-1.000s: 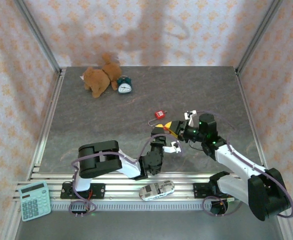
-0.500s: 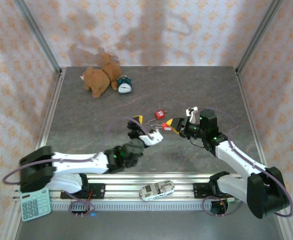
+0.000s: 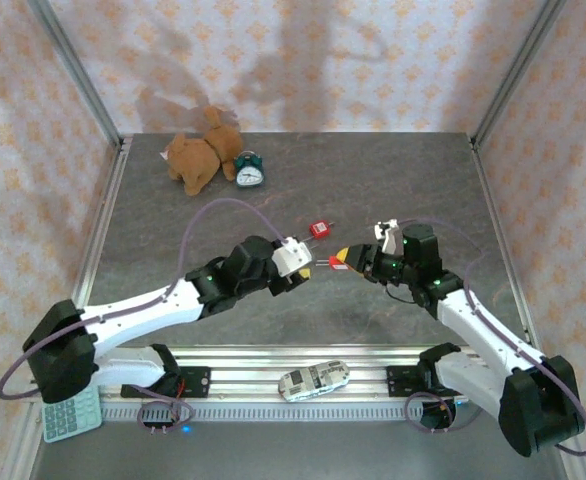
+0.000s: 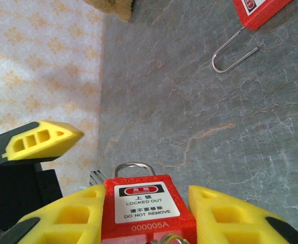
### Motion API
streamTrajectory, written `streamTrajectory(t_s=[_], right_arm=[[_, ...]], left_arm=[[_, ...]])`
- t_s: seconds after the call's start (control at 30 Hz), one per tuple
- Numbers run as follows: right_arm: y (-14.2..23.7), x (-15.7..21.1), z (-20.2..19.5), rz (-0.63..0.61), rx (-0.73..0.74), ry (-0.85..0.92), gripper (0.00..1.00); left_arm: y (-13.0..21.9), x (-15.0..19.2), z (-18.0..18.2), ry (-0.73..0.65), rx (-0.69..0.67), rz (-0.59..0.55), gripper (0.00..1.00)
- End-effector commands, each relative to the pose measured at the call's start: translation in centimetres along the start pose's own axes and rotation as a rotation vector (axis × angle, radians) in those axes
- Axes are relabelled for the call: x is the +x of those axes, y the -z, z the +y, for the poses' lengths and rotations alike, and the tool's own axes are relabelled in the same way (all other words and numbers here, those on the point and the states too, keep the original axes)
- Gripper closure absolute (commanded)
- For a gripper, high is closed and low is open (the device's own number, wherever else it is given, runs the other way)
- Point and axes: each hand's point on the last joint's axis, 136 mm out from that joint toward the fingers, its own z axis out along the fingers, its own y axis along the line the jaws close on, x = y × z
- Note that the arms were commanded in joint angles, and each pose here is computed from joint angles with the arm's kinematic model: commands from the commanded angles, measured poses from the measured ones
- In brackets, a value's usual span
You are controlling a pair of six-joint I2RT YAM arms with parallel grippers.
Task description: Unlock with the key
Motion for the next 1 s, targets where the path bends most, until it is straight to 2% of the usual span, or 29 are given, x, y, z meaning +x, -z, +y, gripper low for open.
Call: streamTrajectory(t_s=[0.0,0.13,0.33,0.47,0.73,0.97], right_arm=[[0.4,-0.3,1.5,-0.014,-0.011,0.078,0.78],[0.3,0.1,1.4,-0.001,-0.007,0.088,0.78],[0.1,0.0,1.6,-0.004,-0.008,0.093,0.78],[0.1,-0.1,1.8,-0.006,-0.010,0.094,0.78],[-0.1,0.4,2.1,0.015,-0.020,0.098,0.79],[-0.2,0.7,2.0,0.023,-0.019,0.101,0.79]], left_arm=[[-0.4,-0.9,-1.1,-0.013,0.078,-0.004,0.47],[-0.7,-1.4,-0.8,-0.019,0.064,-0.028,0.50],[-1.2,-0.8,-2.4,-0.039,0.154,-0.010,0.62],[-1.4,-0.5,-3.2,-0.041,0.196,-0.006,0.64],[-1.9,-0.5,-3.3,-0.086,0.196,-0.027,0.65],[-2.3,-0.3,-3.0,-0.090,0.178,-0.014,0.73]])
